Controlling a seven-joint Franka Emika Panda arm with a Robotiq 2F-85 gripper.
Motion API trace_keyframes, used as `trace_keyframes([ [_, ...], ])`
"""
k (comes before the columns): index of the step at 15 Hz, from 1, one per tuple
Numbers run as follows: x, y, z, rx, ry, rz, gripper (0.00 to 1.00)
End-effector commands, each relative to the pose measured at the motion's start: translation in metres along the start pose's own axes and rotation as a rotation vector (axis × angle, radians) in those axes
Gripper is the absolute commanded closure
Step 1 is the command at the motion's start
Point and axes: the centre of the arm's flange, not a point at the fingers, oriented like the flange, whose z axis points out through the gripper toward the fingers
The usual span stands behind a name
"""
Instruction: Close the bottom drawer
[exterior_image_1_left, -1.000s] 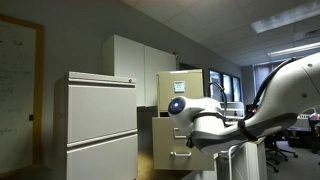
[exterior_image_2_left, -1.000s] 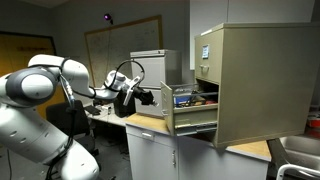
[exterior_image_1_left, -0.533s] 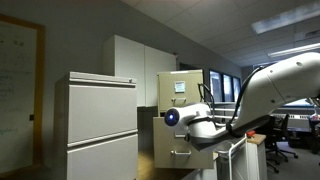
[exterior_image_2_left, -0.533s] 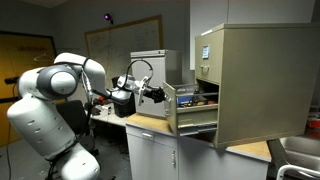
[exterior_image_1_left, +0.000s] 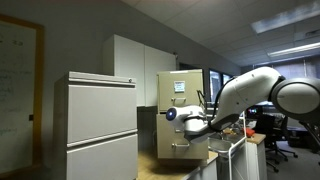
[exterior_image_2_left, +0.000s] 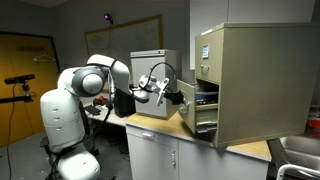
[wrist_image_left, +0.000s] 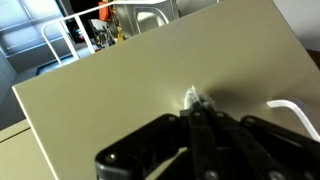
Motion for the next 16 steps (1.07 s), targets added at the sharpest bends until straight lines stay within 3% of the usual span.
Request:
trace_keyframes([
  [1, 0.054, 0.023, 0.068, -0.074, -0.037, 0.020, 1.00],
  [6, 0.087, 0.047, 0.123, -0.183, -0.068, 0.084, 1.00],
  [16, 0.116, 0.113, 0.195, -0.252, -0.318, 0.314, 1.00],
])
